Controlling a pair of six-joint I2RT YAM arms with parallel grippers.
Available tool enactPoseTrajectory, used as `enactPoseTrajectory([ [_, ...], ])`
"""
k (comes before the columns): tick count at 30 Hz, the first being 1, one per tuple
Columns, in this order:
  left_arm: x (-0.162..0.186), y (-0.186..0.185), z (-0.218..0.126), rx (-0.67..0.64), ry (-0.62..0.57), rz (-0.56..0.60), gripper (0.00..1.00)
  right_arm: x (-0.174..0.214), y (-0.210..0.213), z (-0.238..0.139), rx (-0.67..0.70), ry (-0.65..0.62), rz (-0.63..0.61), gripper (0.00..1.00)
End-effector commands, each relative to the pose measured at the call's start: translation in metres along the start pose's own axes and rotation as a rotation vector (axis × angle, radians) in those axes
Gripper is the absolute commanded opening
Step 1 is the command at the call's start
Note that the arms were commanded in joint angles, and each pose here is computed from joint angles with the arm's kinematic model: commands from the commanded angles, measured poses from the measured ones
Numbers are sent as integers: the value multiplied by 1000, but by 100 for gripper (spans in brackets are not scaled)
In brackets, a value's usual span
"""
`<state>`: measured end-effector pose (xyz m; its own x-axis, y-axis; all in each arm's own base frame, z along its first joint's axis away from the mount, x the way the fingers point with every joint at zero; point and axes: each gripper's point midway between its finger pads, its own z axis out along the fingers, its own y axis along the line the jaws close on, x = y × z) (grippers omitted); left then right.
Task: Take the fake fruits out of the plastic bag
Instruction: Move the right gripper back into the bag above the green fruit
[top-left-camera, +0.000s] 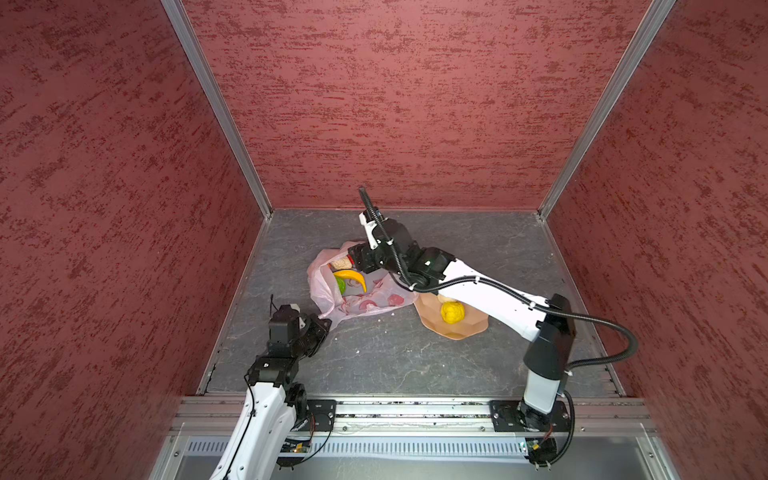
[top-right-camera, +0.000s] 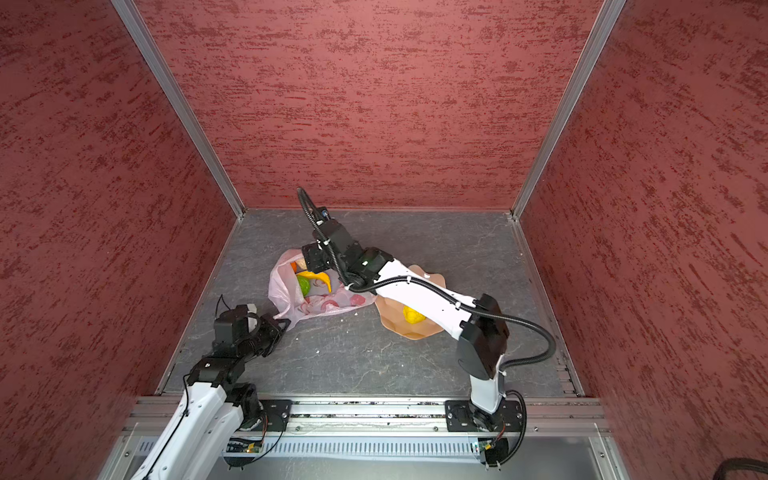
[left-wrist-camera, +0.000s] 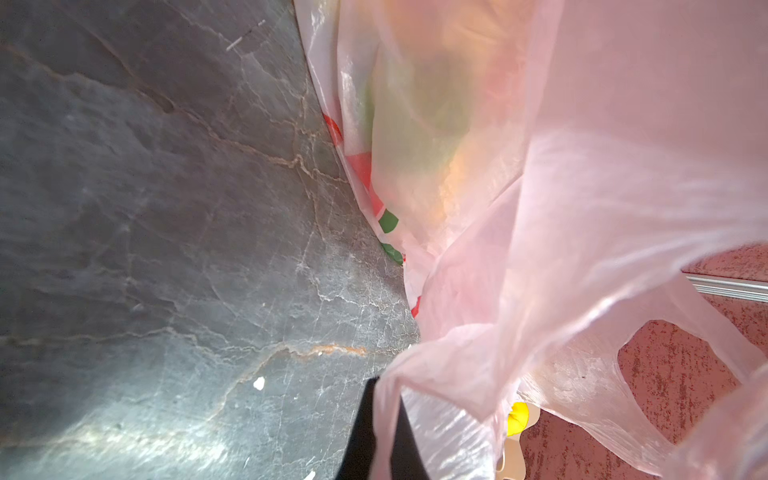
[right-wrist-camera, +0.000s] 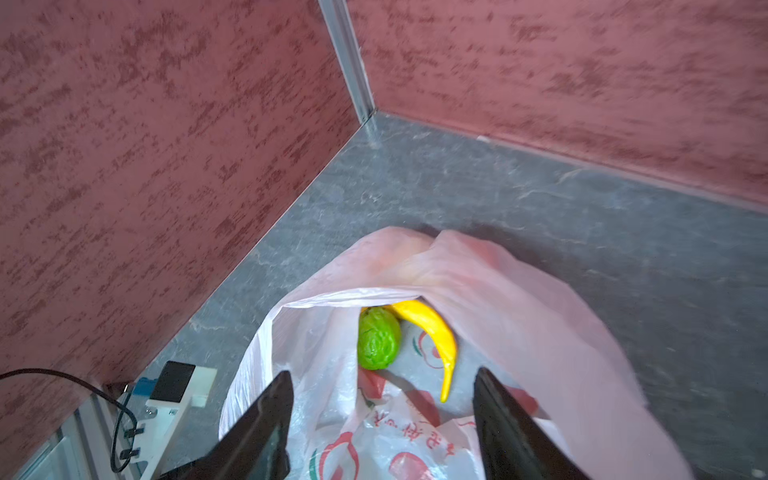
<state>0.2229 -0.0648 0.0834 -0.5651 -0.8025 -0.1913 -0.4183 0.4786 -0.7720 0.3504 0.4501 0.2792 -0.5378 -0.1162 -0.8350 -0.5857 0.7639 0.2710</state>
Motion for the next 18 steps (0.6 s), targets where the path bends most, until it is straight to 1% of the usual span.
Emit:
enactPoseTrajectory([
  [1, -3, -10, -5, 18, -11, 20, 0, 33, 15, 24, -68, 123, -30, 65],
  [4, -3, -8, -6, 8, -11, 18, 0, 62, 14, 45, -72, 206, -29, 59],
  [8, -3, -5, -8, -4, -18, 11, 0, 90, 6, 62, -43, 275, -22, 55],
  [14, -6, -2, -14, -25, -50, 10, 0, 120, -4, 86, -14, 335, 4, 52],
  [18, -7, -3, -20, -25, -68, 14, 0, 135, -4, 104, -16, 345, 55, 52],
])
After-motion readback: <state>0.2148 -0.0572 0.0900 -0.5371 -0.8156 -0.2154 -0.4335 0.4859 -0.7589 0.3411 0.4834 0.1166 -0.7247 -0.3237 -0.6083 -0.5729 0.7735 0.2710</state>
